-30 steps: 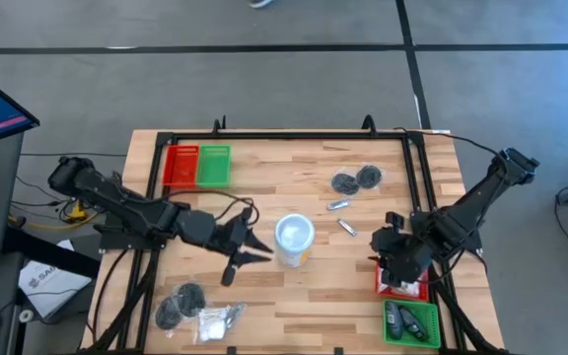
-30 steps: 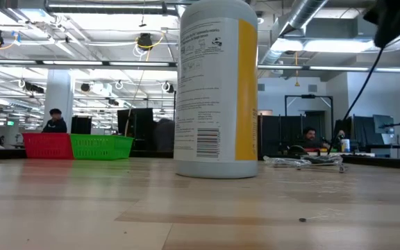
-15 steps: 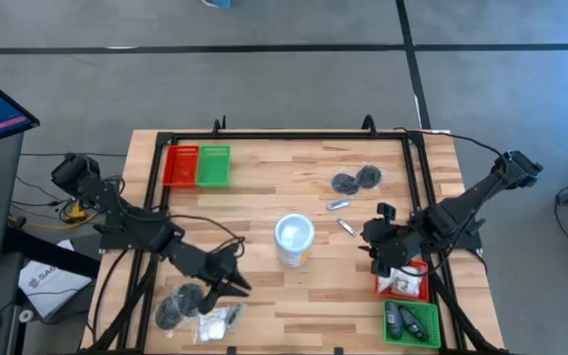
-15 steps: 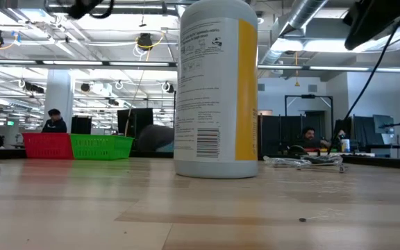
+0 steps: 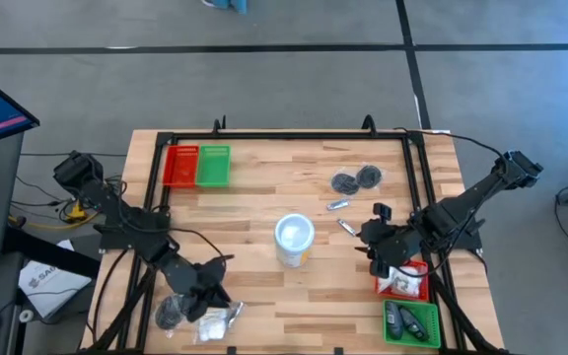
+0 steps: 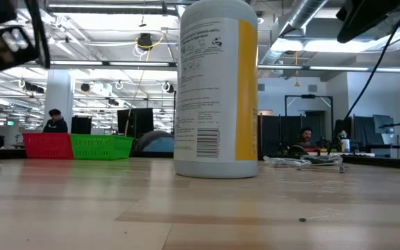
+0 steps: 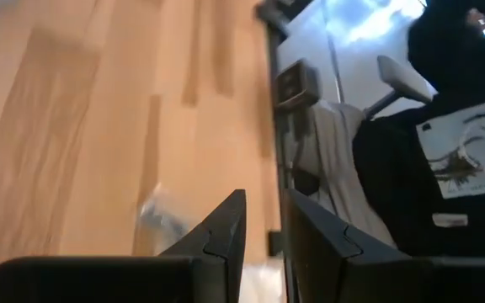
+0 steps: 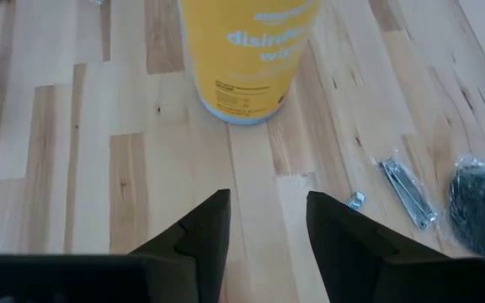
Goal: Pick & Place Travel size toiletries
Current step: Put the white cotton pack into the bottom red basket
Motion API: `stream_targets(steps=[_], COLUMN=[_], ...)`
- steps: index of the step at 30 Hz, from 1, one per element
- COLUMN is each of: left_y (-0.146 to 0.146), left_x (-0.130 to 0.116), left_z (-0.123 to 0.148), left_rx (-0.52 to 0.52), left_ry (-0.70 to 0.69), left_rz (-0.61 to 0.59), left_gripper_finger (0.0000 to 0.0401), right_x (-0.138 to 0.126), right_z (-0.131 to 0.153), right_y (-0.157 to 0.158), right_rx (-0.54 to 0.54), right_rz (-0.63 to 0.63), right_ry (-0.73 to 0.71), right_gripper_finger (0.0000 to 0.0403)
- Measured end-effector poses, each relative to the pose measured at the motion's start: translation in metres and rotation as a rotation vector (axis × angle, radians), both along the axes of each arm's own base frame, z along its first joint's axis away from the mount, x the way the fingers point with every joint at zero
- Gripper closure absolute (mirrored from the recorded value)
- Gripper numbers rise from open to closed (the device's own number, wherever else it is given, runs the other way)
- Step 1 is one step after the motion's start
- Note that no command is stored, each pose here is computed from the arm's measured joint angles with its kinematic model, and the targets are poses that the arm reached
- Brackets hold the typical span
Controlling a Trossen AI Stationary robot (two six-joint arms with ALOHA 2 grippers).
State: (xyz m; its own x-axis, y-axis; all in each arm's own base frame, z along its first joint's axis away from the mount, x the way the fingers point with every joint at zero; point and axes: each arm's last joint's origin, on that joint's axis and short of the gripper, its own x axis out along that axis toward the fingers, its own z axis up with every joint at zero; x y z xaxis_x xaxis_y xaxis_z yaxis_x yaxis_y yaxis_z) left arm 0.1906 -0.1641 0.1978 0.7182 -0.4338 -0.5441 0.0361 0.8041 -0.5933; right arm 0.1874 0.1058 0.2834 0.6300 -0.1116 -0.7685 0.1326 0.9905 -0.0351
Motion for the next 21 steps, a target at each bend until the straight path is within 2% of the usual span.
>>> stream_targets(steps=[7,21], left_y=[0.003,0.000], left_x=[-0.014,-0.030], left_z=[-0.022,-0.038], left_rx=[-0.070,-0.099], left_ry=[0.128,0.201], left_rz=[0.062,0.057], left_gripper_finger=[0.0324,0.0324], right_x=[0.000,0.006], right_z=[0.000,0.000], right_y=[0.000,-0.011], right_rx=[0.001,-0.001], right_rz=[0.000,-0.056], right_ry=[-0.001,0.000], right_gripper_finger=[0.0261,0.0263])
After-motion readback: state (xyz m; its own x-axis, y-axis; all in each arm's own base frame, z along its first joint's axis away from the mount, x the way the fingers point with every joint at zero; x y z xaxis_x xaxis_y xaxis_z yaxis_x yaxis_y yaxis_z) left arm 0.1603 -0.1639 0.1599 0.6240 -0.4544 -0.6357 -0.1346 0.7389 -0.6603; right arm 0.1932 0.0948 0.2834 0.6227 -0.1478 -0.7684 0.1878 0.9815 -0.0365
